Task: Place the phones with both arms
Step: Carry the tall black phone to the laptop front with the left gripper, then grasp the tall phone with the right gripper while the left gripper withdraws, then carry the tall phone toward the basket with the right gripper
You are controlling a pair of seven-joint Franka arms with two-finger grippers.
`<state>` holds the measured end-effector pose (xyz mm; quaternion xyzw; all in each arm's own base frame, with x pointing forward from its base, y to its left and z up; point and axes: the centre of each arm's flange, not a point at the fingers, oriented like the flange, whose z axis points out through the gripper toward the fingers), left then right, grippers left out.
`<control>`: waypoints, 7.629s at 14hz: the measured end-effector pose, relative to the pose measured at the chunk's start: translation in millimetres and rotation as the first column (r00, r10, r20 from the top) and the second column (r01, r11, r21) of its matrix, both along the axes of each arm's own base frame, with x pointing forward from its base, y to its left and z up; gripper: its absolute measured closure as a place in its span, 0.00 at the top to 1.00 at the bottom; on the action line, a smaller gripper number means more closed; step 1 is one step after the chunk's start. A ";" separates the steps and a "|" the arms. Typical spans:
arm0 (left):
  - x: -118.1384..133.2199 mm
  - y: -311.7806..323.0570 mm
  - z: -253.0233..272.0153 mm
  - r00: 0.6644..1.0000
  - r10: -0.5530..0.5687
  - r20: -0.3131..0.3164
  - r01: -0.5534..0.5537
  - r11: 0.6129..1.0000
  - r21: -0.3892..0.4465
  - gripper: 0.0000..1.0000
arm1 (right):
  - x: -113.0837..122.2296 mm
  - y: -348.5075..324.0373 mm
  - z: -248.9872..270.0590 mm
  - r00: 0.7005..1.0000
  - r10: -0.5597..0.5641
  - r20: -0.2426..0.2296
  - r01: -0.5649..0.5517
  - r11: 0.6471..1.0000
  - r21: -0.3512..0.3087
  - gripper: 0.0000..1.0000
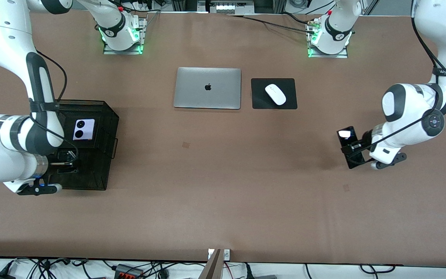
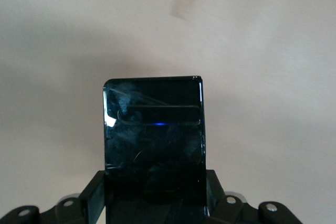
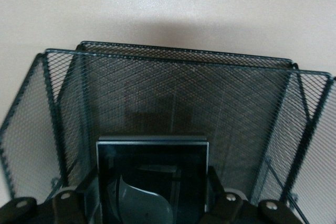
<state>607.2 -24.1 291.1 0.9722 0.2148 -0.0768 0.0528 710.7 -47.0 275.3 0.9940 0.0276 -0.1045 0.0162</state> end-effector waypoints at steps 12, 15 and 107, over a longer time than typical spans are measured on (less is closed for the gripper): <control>1.8 -283.4 34.7 0.936 0.351 -0.038 -0.350 0.936 0.031 0.78 | -6.1 5.9 57.2 0.993 -0.038 0.113 0.038 0.999 0.004 1.00; 3.1 -359.1 15.6 0.895 0.441 -0.069 -0.442 0.897 0.013 0.78 | -4.4 32.8 92.8 0.987 -0.002 0.163 0.000 1.000 0.010 1.00; -5.7 -3.4 251.1 0.984 -0.119 0.133 0.098 0.982 0.160 1.00 | -138.7 510.6 -106.9 0.968 -0.042 0.246 0.025 0.997 0.075 1.00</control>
